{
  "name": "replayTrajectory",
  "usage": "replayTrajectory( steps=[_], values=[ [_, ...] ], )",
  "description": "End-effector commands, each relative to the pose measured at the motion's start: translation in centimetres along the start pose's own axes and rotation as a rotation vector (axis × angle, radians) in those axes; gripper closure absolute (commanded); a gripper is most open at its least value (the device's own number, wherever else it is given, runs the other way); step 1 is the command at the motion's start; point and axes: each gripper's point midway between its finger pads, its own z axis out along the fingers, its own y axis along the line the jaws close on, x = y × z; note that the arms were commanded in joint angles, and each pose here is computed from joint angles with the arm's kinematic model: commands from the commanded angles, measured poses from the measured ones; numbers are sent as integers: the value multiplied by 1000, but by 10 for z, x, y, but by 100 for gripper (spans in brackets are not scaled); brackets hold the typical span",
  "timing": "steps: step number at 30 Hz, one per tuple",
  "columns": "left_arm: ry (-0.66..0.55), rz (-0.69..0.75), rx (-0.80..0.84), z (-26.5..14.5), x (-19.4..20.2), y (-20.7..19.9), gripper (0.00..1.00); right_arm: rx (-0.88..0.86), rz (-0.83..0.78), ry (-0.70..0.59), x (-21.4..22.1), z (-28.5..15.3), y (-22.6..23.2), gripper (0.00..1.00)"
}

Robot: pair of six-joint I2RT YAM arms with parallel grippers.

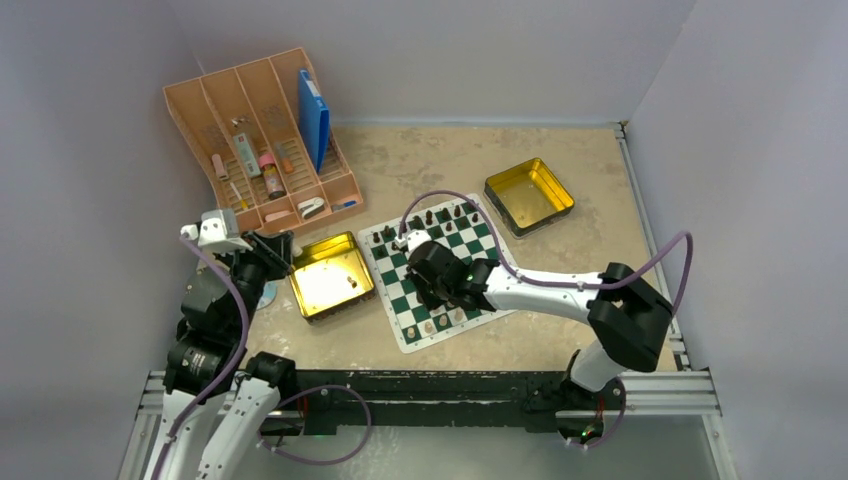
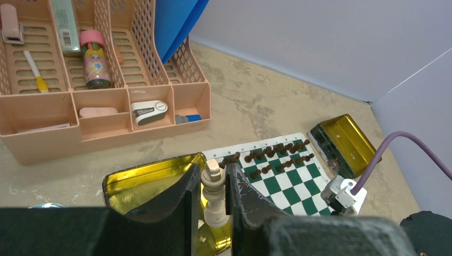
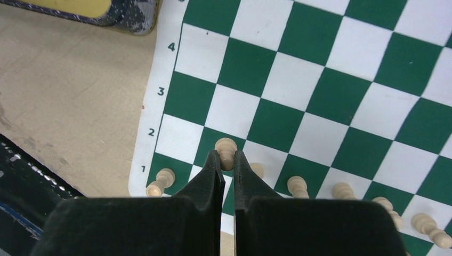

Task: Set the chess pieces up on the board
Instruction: Place the chess piece on the chessboard.

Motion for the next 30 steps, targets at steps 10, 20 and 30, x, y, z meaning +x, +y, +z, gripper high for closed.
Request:
replayTrajectory(
  steps=[10,20,30],
  values=[
    [15,-32,-24,11,8,4,100,-53,-10,58,8,10,14,100],
    [30,-44,-28,12,14,5,100,-53,-14,77,12,17,15,100],
    [34,-33,-30,13,15,5,100,-49,-22,91,16,23,15,97]
  ],
)
